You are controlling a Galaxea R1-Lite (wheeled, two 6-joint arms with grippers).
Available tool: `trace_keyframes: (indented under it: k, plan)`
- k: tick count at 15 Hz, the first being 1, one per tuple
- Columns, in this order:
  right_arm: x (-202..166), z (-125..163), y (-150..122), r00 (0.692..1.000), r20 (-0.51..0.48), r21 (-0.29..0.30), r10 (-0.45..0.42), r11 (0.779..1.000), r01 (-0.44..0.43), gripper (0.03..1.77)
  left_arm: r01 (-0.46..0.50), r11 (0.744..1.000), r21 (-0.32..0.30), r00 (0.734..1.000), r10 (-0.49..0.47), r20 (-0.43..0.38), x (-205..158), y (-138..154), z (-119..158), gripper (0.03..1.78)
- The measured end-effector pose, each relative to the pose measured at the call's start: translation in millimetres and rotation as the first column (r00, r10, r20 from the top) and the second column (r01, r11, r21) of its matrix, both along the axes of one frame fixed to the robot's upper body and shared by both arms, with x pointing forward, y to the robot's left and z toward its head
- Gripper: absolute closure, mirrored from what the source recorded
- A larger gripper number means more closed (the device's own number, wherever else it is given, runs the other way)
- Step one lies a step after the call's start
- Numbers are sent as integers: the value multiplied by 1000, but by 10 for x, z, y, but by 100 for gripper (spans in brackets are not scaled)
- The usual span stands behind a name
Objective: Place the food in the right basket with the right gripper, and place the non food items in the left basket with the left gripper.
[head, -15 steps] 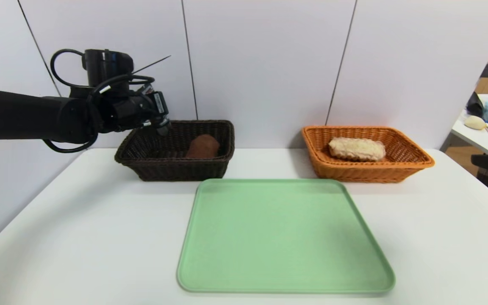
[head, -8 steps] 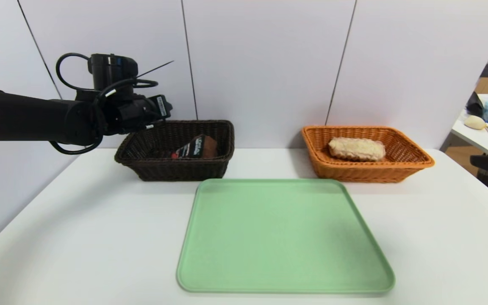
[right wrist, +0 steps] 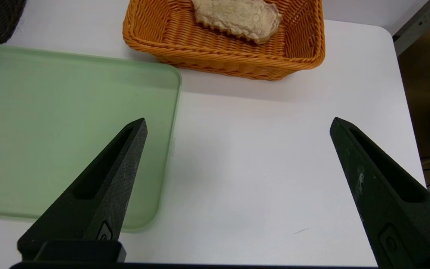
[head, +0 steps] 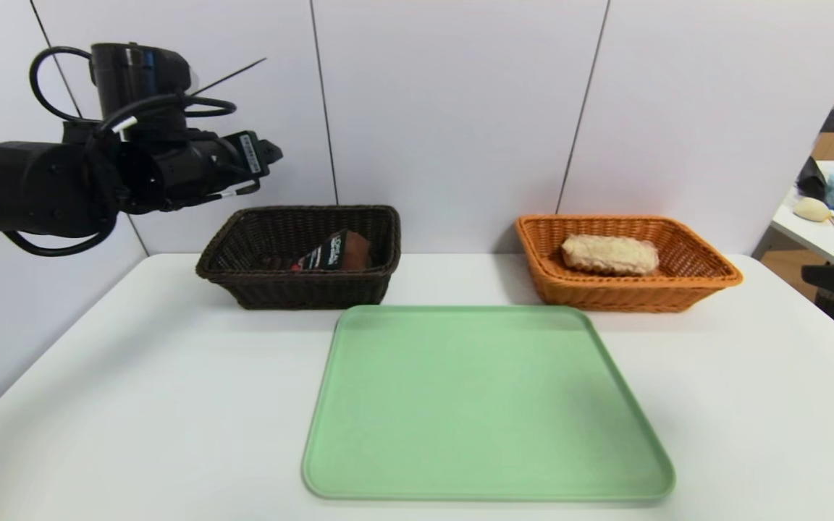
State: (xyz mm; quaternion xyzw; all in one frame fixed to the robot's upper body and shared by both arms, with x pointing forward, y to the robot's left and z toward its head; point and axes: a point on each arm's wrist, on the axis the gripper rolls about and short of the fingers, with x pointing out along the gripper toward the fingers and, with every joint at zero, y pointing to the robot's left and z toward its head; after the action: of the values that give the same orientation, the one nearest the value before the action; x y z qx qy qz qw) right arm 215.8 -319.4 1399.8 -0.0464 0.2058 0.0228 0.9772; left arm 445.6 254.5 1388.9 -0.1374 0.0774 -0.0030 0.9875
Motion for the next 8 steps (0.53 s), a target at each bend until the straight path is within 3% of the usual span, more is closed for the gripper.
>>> trace_keyframes:
  k: [8]
  plan:
    - [-135, -64, -64, 999, 3, 18, -46, 999, 45, 11, -112, 993, -29, 985, 115, 128, -1112, 413, 589, 18]
